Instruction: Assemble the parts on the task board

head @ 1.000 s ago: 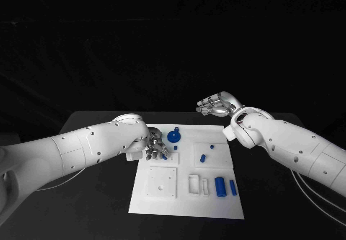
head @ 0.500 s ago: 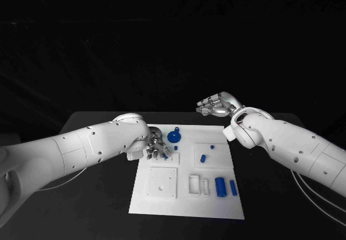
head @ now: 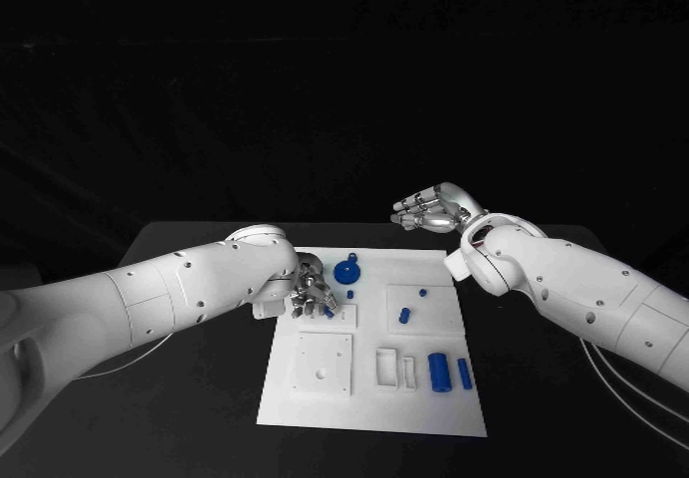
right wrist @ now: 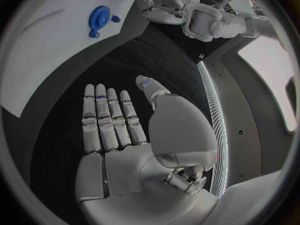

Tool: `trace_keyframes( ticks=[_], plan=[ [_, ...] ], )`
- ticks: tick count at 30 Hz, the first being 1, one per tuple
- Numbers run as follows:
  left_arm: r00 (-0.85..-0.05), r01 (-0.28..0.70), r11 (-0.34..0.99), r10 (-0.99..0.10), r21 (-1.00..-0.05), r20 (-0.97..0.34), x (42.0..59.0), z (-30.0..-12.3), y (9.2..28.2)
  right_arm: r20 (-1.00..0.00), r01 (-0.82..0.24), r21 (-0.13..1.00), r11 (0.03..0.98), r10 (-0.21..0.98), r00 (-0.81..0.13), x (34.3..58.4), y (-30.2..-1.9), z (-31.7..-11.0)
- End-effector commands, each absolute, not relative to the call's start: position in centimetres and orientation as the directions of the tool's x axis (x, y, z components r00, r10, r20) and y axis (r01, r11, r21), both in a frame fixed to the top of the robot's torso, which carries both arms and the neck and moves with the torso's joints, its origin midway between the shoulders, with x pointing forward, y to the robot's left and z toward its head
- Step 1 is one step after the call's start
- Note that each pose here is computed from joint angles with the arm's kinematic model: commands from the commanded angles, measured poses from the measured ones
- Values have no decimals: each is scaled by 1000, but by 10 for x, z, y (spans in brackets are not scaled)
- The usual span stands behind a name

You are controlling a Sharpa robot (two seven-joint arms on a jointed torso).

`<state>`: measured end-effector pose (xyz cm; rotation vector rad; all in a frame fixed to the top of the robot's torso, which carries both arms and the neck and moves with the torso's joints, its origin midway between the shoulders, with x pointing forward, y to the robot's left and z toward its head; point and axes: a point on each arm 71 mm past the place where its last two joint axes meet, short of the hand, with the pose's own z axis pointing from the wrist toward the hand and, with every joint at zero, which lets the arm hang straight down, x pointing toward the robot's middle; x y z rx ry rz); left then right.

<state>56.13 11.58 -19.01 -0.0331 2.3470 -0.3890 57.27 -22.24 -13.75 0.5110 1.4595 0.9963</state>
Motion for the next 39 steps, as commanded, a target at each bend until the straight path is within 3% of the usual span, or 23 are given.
trace_keyframes(
  ticks=[1,39],
  plan=[
    [-724,120,956,-100,-269,-682,561,-191,113,-576,-251,811,529,797,-182,572,-221,-138],
    [-732,153,956,-62,-252,-679,561,-193,112,-576,-247,811,530,795,-188,572,-220,-138]
  ],
)
